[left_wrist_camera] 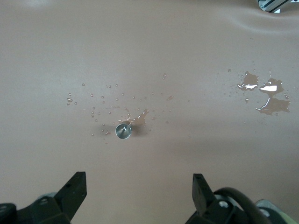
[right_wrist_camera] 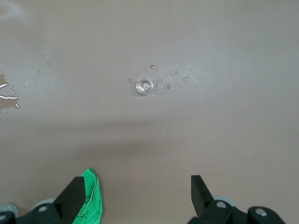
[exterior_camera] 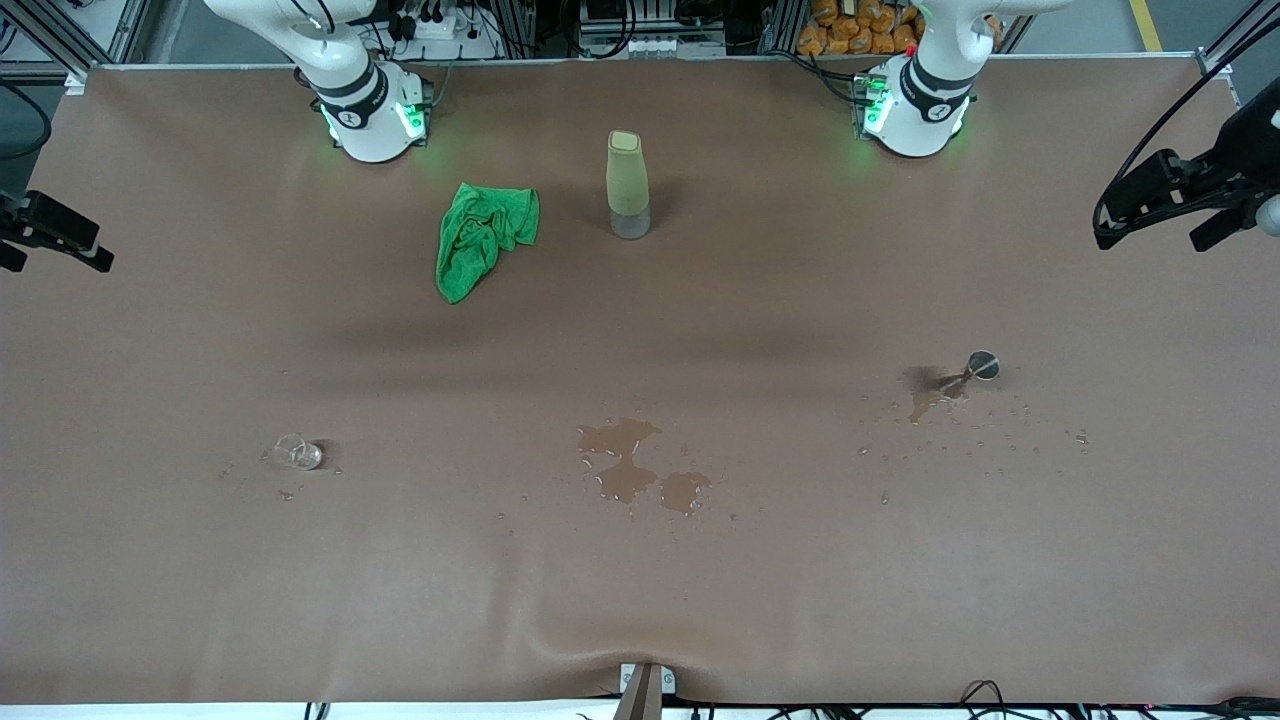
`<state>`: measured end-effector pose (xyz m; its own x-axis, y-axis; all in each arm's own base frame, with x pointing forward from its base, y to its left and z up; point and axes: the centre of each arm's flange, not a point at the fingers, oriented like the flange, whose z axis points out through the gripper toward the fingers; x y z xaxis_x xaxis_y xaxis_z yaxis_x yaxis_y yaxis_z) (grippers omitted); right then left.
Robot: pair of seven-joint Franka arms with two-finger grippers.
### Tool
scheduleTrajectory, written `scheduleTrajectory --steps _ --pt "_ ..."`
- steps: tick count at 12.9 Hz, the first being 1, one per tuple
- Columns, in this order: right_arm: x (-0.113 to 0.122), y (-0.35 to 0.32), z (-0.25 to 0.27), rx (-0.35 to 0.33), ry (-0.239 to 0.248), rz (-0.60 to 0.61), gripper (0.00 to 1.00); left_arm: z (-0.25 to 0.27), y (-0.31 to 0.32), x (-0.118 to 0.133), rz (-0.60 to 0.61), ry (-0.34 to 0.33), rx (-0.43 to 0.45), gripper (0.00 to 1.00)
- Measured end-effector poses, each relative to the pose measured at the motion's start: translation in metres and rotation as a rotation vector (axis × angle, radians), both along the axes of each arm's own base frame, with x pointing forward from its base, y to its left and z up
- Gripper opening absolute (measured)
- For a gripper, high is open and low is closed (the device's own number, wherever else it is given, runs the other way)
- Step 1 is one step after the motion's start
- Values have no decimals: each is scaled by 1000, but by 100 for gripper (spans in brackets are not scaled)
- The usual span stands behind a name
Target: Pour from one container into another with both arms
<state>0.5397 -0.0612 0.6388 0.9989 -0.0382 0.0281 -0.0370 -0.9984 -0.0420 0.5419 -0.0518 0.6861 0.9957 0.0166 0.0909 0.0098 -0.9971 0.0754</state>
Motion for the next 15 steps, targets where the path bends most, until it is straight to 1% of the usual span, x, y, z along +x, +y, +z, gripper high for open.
scheduleTrajectory --steps 13,15 --pt "0 -1 -2 1 5 -1 100 0 -1 0 -6 -5 1 100" --pt "0 -1 -4 1 7 -1 100 0 -1 0 -69 -10 11 100"
